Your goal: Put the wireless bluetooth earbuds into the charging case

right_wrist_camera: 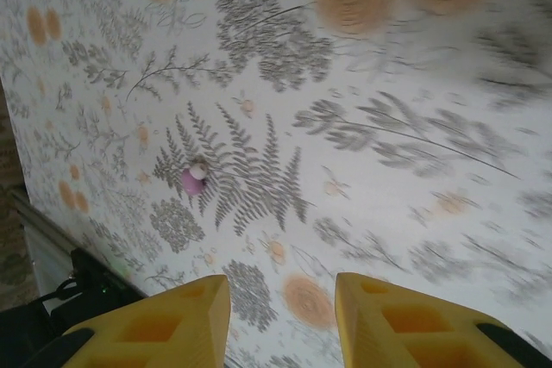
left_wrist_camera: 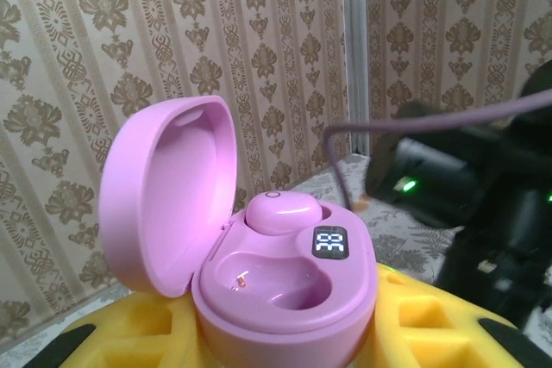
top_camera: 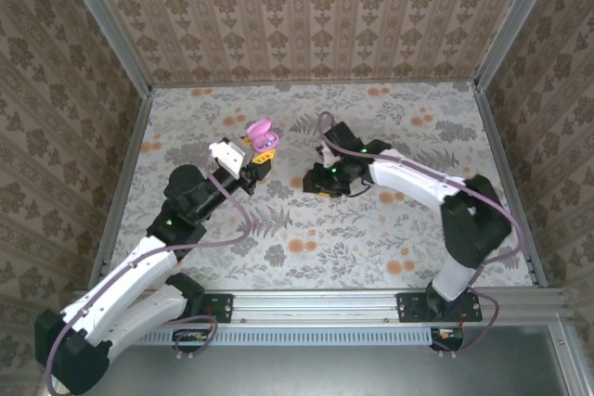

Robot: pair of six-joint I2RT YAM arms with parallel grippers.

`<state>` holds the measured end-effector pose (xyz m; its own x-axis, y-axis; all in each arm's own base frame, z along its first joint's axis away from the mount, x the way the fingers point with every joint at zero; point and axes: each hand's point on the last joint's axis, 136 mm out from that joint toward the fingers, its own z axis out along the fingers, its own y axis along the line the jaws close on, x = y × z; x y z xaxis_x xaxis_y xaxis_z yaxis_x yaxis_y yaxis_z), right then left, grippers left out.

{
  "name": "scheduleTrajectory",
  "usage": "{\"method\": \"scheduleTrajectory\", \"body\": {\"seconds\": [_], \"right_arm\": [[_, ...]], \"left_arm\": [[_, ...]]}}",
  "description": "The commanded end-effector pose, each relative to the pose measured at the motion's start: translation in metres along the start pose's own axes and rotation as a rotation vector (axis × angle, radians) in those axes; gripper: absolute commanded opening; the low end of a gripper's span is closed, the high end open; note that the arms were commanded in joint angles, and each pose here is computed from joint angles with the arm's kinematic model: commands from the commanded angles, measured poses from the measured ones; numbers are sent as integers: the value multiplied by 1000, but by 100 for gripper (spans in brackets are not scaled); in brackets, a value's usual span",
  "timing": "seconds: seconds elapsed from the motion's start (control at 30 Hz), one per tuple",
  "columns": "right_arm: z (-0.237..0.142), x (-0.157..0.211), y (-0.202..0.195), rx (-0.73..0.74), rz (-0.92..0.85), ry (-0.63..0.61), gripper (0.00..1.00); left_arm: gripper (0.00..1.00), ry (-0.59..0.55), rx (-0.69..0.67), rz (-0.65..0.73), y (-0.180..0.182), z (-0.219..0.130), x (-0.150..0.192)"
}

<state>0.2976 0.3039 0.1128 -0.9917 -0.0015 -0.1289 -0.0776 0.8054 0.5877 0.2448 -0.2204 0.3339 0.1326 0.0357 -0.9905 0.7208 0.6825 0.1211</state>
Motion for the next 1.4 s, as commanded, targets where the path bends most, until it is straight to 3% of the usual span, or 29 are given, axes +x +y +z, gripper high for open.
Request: {"method": "scheduleTrajectory", "body": {"seconds": [0.0,0.43,0.67,1.13,1.37], "right_arm": [[21,0,35,-118,-33,74,38],[103,23,73,-184,-105,301,38],[134,30,58,-15,-218,352,39],[161,33,74,-80,-310,427,38],[160,51,59,-41,-322,486,35]], "left_arm": [[30,12,-38,25,6,-13,-2],[30,-14,-79,47,8,-47,-20],[30,-24,-66,46,6,-49,-26],[30,-37,-51,31,3,-47,-28],[30,-35,-48,27,3,-46,-27]]}}
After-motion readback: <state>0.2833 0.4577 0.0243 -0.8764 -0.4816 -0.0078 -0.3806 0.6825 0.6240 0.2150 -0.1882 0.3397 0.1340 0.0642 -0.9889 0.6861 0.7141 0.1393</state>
